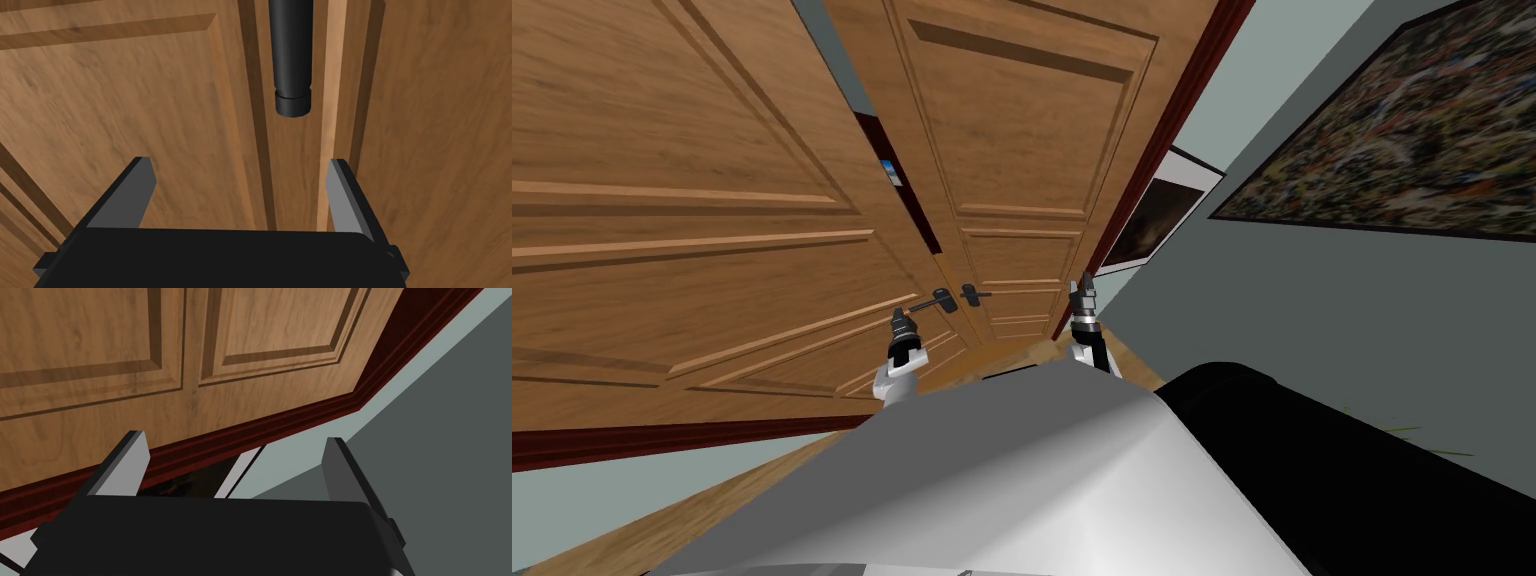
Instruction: Push the door open
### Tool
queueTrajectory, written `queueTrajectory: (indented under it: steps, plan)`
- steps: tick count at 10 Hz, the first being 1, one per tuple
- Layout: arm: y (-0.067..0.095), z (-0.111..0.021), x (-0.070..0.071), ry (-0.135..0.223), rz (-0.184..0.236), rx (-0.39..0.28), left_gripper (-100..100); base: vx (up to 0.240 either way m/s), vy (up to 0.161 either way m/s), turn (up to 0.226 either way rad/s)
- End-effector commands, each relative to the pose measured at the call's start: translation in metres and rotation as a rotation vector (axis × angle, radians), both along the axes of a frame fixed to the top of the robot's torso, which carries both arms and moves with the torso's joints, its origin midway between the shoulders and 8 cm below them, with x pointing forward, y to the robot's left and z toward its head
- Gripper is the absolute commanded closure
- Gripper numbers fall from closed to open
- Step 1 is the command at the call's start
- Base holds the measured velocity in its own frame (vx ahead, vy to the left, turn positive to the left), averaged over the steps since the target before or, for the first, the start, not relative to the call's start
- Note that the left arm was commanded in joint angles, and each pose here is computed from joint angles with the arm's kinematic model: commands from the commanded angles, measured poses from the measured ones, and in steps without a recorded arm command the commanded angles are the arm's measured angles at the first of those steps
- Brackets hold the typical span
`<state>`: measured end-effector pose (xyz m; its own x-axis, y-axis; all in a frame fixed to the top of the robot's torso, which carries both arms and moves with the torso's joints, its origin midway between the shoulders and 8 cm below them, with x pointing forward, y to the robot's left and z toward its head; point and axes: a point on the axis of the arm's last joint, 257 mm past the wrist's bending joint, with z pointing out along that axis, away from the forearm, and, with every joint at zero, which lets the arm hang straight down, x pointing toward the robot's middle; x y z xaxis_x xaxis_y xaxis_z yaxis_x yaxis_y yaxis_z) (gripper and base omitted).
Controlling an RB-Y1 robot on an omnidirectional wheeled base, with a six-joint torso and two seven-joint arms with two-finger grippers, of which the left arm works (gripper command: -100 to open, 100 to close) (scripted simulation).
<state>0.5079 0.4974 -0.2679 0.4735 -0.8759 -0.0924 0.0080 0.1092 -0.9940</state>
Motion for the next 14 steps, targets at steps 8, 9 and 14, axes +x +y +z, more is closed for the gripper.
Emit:
queueTrajectory:
  steps: [8,9,14]
  plan:
    - [0.003,-0.016,-0.005,0.009,0.030,-0.051,-100,-0.025,-0.078,-0.021]
    - [0.010,-0.015,-0.008,0.009,0.041,-0.046,-100,0.052,0.099,-0.040]
    - [0.033,-0.022,-0.027,0.006,0.110,-0.062,-100,0.145,0.113,-0.132]
